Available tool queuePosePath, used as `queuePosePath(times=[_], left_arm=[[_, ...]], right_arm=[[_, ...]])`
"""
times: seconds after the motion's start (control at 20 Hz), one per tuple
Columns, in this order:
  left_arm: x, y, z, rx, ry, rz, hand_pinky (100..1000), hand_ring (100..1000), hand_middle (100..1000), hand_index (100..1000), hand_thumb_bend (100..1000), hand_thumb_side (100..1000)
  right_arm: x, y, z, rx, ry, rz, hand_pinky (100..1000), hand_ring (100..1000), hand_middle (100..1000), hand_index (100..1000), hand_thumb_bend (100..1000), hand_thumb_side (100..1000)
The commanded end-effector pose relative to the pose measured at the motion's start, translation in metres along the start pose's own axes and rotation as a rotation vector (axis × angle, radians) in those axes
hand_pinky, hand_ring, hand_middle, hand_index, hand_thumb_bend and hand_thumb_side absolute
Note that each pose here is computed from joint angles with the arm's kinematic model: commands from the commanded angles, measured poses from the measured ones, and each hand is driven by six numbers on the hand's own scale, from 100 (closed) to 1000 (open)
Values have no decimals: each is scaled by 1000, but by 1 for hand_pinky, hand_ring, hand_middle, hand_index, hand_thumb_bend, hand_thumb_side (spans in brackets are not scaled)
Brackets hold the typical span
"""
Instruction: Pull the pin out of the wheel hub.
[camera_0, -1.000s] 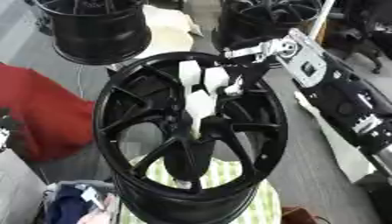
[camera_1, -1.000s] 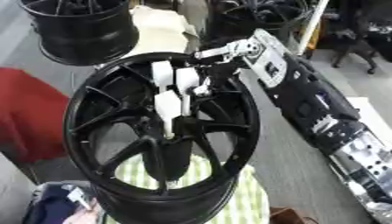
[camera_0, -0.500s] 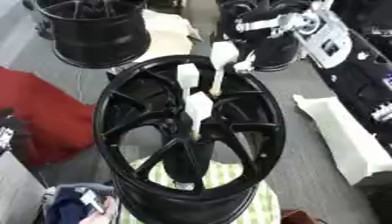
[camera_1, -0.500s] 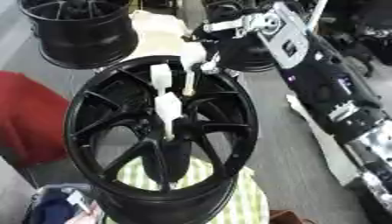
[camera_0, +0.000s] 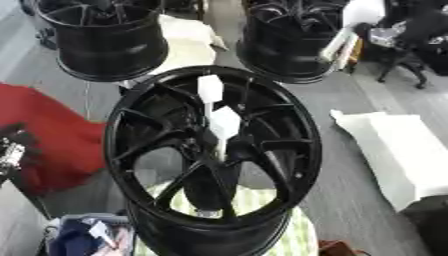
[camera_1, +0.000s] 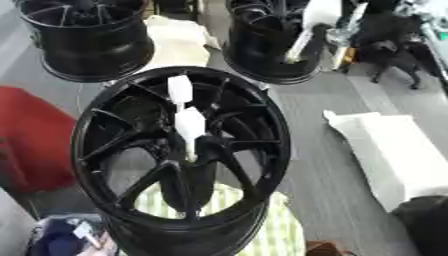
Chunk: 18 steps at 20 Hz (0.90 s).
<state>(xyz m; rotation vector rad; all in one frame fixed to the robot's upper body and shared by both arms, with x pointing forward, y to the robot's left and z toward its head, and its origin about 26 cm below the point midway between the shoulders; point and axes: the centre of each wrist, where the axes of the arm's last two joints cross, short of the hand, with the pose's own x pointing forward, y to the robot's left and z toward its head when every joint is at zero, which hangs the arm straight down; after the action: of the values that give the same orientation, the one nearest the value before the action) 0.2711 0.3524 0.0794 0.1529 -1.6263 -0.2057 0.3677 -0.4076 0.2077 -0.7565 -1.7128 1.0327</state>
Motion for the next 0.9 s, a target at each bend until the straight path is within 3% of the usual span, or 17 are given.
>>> queuePosePath(times=[0.05,0.15,0.2,0.25,0.35,0.45,0.65,0.9], left_arm=[[9,8,0,16,-25,-30,640,650,652,883,226,495],[10,8,-1,16,-26,-31,640,650,652,883,226,496],[10,8,-1,18,-27,-32,640,650,652,883,225,496],[10,9,-1,20,-28,-33,640,650,652,883,225,497],[11,10,-1,21,-29,-37,640,650,652,883,225,498],[11,10,-2,19,-32,-42,640,651,652,883,225,497],[11,9,-4,12,-40,-40,640,652,652,883,222,497],[14,7,-7,1,-55,-36,640,652,652,883,216,496]], right_arm=[[-23,6,36,-164,130,-2,697,654,654,865,357,476],[-44,38,65,-187,245,-33,720,695,722,911,364,481],[-55,60,83,-205,325,-71,778,780,826,958,374,492],[-64,84,102,-241,401,-117,795,809,858,964,381,492],[-73,131,137,-355,524,-232,804,827,866,960,379,498],[-73,167,159,-473,588,-337,786,810,850,943,376,489],[-51,221,167,-633,603,-547,717,730,756,892,317,449],[-16,247,146,-603,474,-717,694,689,716,873,257,438]])
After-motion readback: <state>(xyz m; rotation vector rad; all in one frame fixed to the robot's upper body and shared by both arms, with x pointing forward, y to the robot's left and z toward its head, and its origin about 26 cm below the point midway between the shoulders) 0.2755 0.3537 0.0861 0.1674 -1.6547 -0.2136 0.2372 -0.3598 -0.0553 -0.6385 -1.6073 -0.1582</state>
